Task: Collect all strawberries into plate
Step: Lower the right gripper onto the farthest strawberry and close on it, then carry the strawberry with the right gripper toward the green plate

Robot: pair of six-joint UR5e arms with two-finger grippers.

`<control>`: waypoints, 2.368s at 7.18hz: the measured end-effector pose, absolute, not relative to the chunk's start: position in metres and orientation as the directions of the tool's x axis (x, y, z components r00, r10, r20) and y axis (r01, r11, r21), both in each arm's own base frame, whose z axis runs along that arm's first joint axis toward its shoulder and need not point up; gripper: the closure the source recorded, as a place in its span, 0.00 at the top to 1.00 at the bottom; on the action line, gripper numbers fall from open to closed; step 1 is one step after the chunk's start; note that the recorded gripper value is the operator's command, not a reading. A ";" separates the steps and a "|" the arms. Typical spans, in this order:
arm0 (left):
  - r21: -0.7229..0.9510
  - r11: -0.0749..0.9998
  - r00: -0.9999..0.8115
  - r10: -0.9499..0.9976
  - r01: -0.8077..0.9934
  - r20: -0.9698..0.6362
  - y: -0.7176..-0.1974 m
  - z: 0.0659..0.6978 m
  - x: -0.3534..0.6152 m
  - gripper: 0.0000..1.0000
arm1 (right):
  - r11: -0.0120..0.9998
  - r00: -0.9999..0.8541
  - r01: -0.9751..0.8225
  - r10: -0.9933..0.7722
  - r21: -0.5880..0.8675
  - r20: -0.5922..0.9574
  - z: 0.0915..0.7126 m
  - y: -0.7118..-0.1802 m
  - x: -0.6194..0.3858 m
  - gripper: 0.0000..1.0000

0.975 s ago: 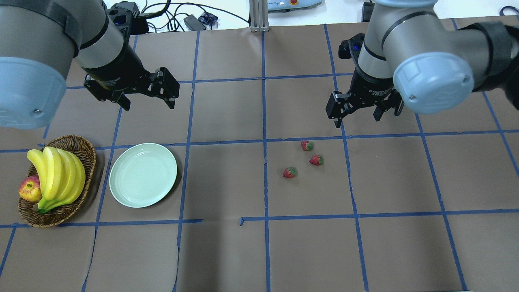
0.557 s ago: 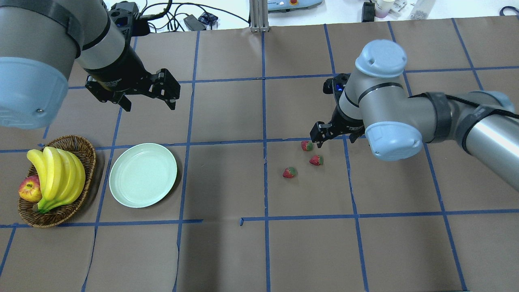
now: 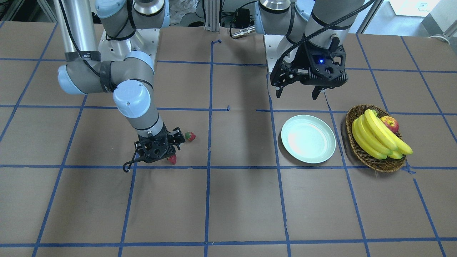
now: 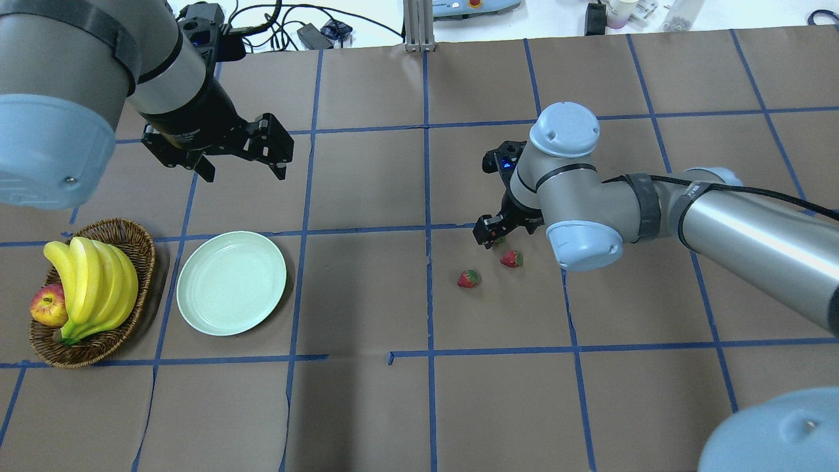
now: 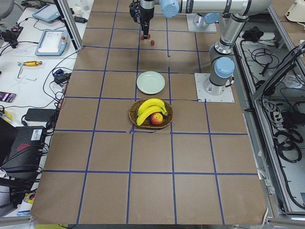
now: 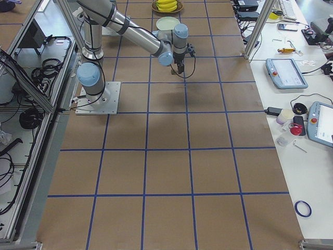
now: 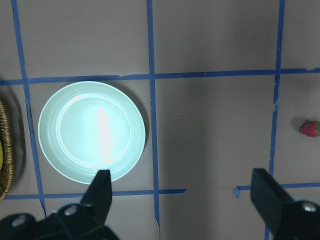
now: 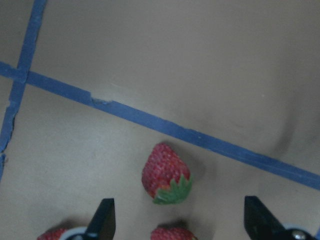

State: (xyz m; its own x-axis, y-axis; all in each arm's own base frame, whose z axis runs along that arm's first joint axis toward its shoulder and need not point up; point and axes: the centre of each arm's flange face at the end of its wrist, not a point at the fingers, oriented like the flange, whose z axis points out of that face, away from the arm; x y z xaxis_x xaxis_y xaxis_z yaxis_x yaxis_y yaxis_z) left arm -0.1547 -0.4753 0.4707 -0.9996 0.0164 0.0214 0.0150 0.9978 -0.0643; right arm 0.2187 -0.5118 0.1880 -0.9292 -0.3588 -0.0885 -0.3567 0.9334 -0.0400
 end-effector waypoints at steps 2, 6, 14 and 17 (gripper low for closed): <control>-0.068 0.998 -1.000 0.017 0.015 0.021 -0.475 0.471 -0.155 1.00 | 0.922 -0.918 -0.387 -0.388 -0.036 -0.084 0.180 -0.513 0.233 0.81; -0.069 0.997 -1.000 0.017 0.016 0.021 -0.474 0.471 -0.155 1.00 | 0.919 -0.916 -0.391 -0.394 -0.050 -0.075 0.181 -0.528 0.237 0.41; -0.067 0.998 -1.000 0.017 0.015 0.024 -0.474 0.470 -0.156 1.00 | 0.969 -0.971 -0.204 -0.218 -0.137 -0.098 0.233 -0.531 0.333 0.03; -0.068 0.998 -1.000 0.017 0.016 0.023 -0.473 0.471 -0.156 1.00 | 0.989 -0.985 -0.105 -0.118 -0.103 -0.128 0.205 -0.496 0.419 0.59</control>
